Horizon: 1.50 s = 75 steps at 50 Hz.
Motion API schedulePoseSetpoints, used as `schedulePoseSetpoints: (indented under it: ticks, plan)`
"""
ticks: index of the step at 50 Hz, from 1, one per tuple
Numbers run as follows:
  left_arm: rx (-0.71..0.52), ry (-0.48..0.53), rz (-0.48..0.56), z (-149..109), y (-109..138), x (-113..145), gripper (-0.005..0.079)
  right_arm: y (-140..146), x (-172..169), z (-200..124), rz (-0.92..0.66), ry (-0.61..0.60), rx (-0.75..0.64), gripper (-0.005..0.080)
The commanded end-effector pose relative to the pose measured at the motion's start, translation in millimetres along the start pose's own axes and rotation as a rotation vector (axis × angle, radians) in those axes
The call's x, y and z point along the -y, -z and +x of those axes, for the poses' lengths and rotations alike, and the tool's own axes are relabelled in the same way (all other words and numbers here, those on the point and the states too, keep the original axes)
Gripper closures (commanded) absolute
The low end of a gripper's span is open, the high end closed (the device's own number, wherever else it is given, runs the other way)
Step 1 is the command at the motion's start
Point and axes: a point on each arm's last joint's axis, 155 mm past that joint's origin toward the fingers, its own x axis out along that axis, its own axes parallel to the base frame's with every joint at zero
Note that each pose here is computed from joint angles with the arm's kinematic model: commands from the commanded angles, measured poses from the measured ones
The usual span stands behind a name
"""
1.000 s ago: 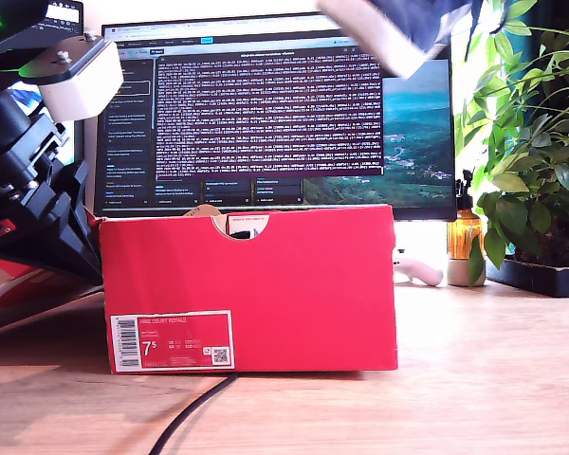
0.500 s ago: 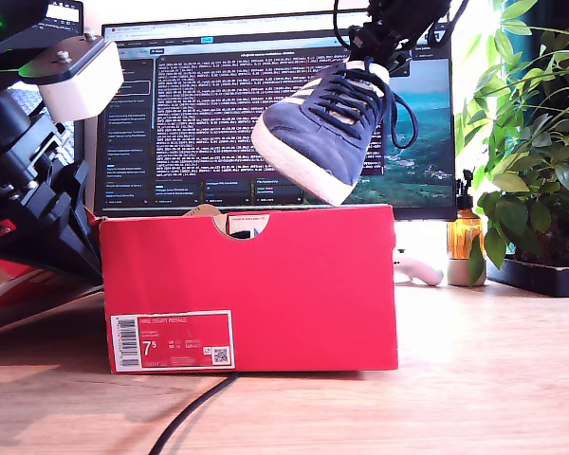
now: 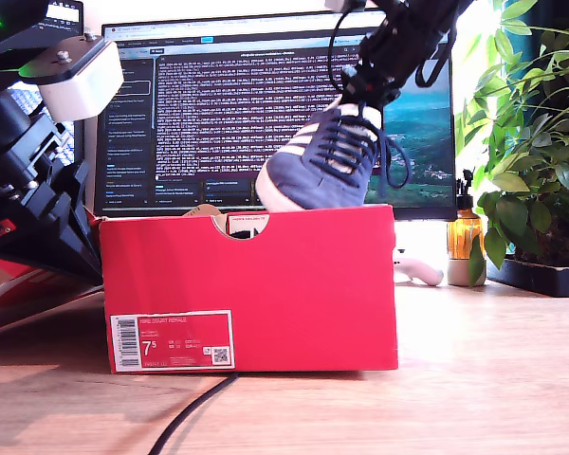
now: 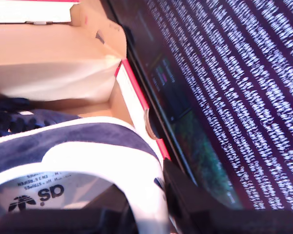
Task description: Pack the blue shoes by picking the first shoe and placing it inside the red shoebox, left side, then picking and rotating the second shoe and placing it in the shoebox
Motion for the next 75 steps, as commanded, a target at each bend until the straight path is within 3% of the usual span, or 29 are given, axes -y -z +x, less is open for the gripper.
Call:
schedulePoseSetpoints:
  ticks: [1, 17, 43, 54, 75]
  plan:
    - [0.01, -0.009, 0.004, 1, -4, -4, 0.076, -10, -3, 6, 0.0, -0.003, 0.03, 0.0763]
    - [0.017, -0.002, 0.004, 1, -5, -2, 0.076, 20, -21, 36, 0.009, -0.074, -0.041, 0.0763]
    - [0.017, -0.001, 0.004, 1, -5, -2, 0.076, 44, -45, 34, -0.098, -0.157, -0.144, 0.076]
    - [0.016, -0.001, 0.004, 1, -5, -2, 0.076, 39, -51, 36, -0.115, -0.152, -0.152, 0.0611]
    - [0.015, 0.001, -0.003, 1, -4, -1, 0.0761, 21, -53, 44, -0.173, -0.086, -0.158, 0.0537]
